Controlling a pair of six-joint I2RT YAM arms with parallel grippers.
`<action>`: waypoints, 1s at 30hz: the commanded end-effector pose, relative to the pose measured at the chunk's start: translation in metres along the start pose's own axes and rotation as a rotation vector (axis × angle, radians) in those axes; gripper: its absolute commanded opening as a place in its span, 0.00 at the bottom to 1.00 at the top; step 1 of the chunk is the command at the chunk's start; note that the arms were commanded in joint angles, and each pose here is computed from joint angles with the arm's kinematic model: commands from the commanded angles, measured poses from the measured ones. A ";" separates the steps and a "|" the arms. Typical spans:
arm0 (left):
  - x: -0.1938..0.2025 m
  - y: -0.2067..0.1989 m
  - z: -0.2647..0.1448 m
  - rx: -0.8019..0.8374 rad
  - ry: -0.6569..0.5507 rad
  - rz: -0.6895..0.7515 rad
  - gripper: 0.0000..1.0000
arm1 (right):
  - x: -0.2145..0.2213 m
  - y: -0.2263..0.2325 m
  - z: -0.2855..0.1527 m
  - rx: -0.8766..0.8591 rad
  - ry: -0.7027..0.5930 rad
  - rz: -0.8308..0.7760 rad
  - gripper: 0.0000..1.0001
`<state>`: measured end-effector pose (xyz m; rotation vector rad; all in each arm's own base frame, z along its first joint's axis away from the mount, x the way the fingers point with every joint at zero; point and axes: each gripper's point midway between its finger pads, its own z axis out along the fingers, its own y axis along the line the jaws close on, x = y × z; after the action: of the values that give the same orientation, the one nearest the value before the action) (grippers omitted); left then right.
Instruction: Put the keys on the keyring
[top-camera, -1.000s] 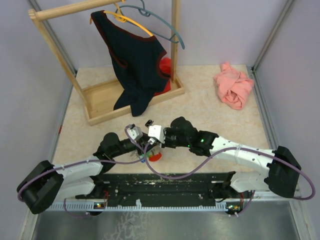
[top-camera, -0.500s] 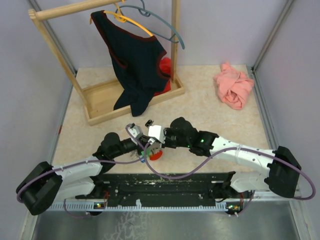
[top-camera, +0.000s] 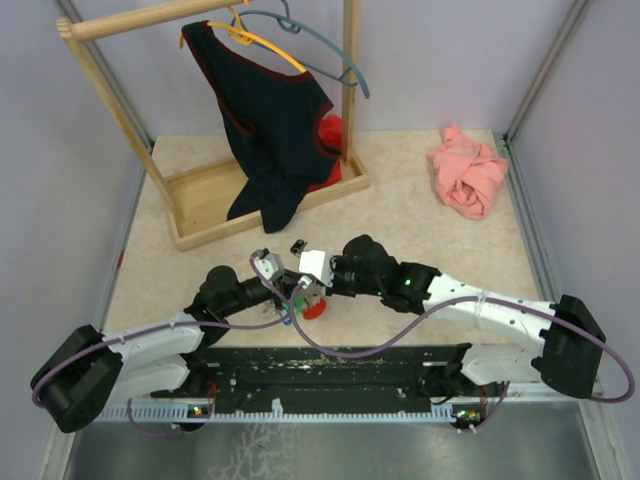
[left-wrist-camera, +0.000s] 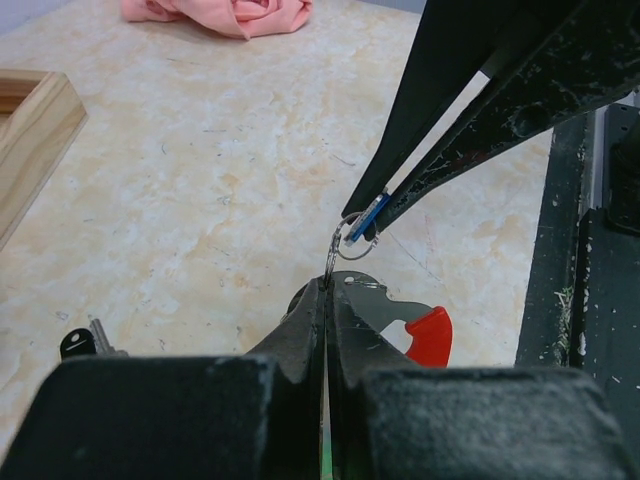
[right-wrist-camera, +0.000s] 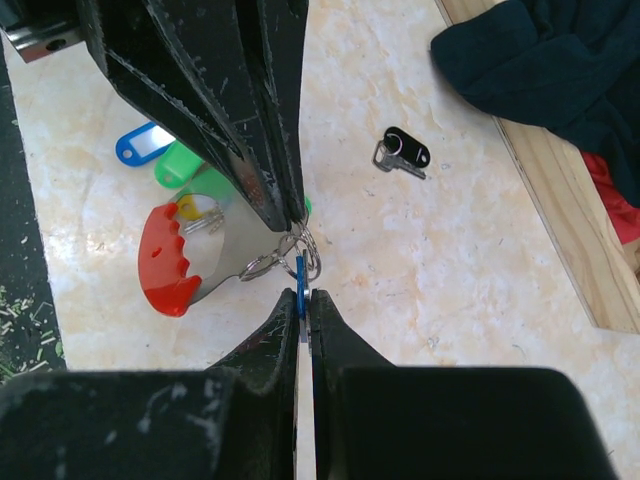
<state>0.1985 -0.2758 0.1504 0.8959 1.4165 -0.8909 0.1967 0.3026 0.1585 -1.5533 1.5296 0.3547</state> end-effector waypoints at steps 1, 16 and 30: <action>-0.018 -0.003 -0.001 0.020 -0.083 0.052 0.01 | -0.018 -0.012 -0.009 0.061 -0.051 0.001 0.00; -0.017 -0.024 0.003 0.150 -0.083 0.033 0.40 | -0.048 -0.018 -0.008 0.046 -0.126 -0.023 0.00; -0.018 -0.006 0.006 0.033 -0.087 -0.033 0.39 | -0.052 -0.014 -0.004 0.029 -0.124 -0.024 0.00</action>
<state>0.1870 -0.2845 0.1563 0.9161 1.3621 -0.9851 0.1958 0.3113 0.1661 -1.5587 1.5097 0.3658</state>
